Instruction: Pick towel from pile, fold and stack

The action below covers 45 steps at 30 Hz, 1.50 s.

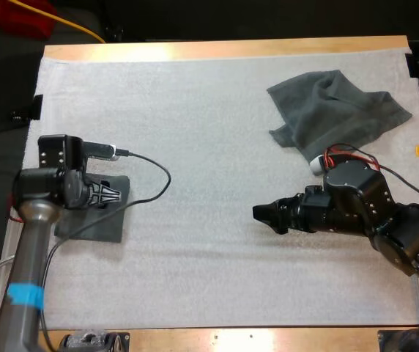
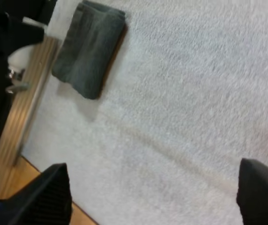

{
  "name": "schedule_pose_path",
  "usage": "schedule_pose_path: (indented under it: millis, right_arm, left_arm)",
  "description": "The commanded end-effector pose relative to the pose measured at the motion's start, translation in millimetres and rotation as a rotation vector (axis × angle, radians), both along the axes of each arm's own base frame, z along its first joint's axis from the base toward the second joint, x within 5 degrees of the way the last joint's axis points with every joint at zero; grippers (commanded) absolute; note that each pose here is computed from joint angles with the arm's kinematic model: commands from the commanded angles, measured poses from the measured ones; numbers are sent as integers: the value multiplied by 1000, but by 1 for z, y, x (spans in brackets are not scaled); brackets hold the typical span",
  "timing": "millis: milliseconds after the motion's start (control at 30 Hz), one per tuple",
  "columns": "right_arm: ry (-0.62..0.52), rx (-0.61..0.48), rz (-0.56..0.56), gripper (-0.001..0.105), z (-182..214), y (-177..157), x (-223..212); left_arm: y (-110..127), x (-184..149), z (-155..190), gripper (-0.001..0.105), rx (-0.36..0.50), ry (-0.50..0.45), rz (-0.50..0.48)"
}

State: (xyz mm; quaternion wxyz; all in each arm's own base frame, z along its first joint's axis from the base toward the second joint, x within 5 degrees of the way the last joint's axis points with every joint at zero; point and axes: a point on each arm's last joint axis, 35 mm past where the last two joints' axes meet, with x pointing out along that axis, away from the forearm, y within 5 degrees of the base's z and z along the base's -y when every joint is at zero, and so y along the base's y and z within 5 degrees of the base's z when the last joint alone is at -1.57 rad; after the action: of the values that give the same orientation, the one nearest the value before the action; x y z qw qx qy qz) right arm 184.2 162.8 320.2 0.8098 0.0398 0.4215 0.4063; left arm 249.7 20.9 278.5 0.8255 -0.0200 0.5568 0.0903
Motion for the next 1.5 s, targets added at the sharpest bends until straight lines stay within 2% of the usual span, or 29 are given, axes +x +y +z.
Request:
schedule_pose_path:
  millis: [0,67,133,267,600,700,833,1000,1167,1300,1467]
  right_arm:
    - [-37,2,18,71,4,-1,-1]
    - [-57,-18,7,71,4,-2,1]
    - [-59,-43,-24,71,3,-6,3]
    - [-62,-104,-57,71,-1,-21,9]
    - [-43,-304,-162,71,-12,-69,23]
    - [-47,-400,-193,71,-15,-80,24]
    - [-64,-605,-224,71,-19,-90,20]
    - [-75,-787,-238,71,-22,-97,17]
    - [-83,-786,-240,71,-21,-97,17]
    - [-87,-763,-259,71,-20,-99,20]
    - [-38,-722,-317,71,-21,-115,24]
  left_arm:
    - [-3,-4,9,70,-88,-35,-9]
    - [-7,-9,17,70,-180,-75,-31]
    - [-10,-15,25,70,-232,-108,-42]
    - [-14,-25,37,70,-294,-163,-81]
    - [-15,-46,52,70,-305,-189,-90]
    - [-16,-50,54,70,-305,-192,-90]
    - [-16,-55,56,70,-305,-189,-90]
    - [-16,-61,59,70,-305,-190,-90]
    - [-17,-72,66,70,-304,-219,-96]
    - [-26,-79,70,70,-307,-230,-147]
    - [-36,-84,73,70,-308,-235,-212]
